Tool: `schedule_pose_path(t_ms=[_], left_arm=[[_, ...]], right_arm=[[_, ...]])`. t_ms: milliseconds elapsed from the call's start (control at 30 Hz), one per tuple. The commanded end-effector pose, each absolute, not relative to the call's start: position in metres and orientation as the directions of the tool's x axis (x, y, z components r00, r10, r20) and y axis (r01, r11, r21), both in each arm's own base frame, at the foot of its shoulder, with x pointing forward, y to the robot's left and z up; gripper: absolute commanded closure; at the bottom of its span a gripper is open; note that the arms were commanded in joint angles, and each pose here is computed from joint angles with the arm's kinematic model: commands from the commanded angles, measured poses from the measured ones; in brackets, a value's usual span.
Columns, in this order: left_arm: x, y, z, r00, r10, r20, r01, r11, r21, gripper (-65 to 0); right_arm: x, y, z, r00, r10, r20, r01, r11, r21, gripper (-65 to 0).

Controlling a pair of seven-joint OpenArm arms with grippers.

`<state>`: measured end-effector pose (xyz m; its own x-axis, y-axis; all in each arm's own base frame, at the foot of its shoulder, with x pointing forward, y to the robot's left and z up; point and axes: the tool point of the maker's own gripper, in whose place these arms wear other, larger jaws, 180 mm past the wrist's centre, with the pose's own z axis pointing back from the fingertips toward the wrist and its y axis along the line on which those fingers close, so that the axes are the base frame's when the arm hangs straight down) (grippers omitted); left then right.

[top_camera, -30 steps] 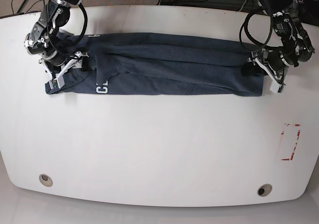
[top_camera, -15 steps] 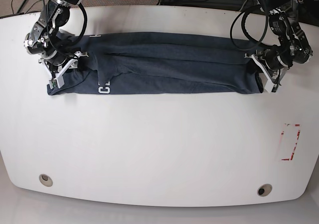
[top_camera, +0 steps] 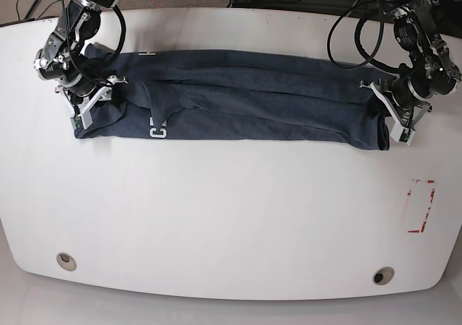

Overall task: Layout the t-shirt on the table in an organized manner, then fold the t-shirt properly
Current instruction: 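Carry the held strip end with the left gripper toward the right gripper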

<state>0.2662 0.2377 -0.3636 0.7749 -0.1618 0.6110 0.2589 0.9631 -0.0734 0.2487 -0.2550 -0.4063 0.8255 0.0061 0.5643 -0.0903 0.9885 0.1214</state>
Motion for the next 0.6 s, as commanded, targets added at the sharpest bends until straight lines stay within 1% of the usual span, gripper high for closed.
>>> schedule_pose_path(t_ms=[0, 200, 433, 567], left_arm=[[0.271, 0.246, -0.347, 0.74, -0.193, 0.644, 0.27, 0.963, -0.022, 0.0], [0.272, 0.245, -0.339, 0.725, -0.211, 0.656, 0.278, 0.961, 0.002, 0.0], [0.269, 0.235, -0.33, 0.701, -0.261, 0.664, 0.32, 0.947, 0.035, 0.0], [0.272, 0.226, -0.322, 0.675, -0.293, 0.677, 0.348, 0.936, 0.058, 0.0]], right_arm=[[0.258, -0.26, -0.395, 0.801, 0.017, 0.598, -0.096, 0.99, 0.101, -23.8], [0.26, -0.256, -0.396, 0.787, 0.006, 0.617, -0.097, 0.989, 0.113, -23.8], [0.254, -0.248, -0.419, 0.807, -0.049, 0.589, -0.073, 0.981, 0.182, -23.8], [0.252, -0.248, -0.423, 0.809, -0.061, 0.584, -0.066, 0.979, 0.193, -23.8]])
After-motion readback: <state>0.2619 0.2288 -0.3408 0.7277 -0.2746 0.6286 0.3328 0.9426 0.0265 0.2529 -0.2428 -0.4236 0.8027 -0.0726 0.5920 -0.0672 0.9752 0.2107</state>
